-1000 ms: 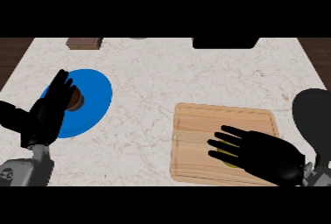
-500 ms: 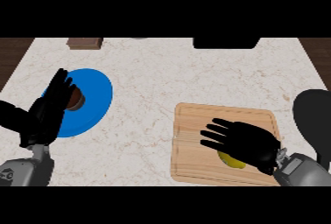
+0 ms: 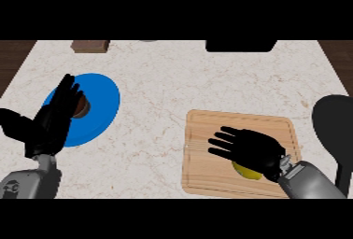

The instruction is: Pick the lemon from the cutting board and place it in the pan

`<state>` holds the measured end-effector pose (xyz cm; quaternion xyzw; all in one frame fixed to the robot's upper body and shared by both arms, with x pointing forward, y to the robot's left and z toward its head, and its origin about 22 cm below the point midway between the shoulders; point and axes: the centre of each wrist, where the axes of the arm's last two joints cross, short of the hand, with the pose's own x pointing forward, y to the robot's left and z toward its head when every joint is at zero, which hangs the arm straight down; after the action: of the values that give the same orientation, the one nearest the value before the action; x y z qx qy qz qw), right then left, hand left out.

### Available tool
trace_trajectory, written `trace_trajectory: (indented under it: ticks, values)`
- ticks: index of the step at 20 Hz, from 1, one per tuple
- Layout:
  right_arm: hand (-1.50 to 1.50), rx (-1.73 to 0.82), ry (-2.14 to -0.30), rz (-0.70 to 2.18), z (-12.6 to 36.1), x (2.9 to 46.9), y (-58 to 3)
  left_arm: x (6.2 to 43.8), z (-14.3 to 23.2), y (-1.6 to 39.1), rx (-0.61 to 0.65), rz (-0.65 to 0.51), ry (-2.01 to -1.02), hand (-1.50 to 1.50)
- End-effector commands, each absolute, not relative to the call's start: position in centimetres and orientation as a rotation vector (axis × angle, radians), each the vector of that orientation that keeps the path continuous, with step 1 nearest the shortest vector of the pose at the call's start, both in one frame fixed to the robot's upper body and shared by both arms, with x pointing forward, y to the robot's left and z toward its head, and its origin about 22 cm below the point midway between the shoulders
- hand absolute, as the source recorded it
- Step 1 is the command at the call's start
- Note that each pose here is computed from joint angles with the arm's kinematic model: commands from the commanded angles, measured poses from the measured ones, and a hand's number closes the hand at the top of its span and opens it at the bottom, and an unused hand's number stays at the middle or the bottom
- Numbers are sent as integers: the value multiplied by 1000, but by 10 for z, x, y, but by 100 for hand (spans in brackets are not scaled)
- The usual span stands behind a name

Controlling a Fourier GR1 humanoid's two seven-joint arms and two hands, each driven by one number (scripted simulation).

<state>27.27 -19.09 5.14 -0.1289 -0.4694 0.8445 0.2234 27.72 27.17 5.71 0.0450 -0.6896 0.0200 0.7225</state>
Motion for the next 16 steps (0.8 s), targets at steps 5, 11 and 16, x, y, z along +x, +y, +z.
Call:
trace_trajectory:
  ticks: [5,11,16]
  values:
    - [-150,-309,-1271,2324,20,276,-200,289,71,254,103,38,-1511,0]
    - [150,-205,-1336,2383,4,271,-175,277,58,260,93,54,-1501,0]
    - [150,-186,-1384,2361,-6,282,-175,279,47,274,101,63,-1517,0]
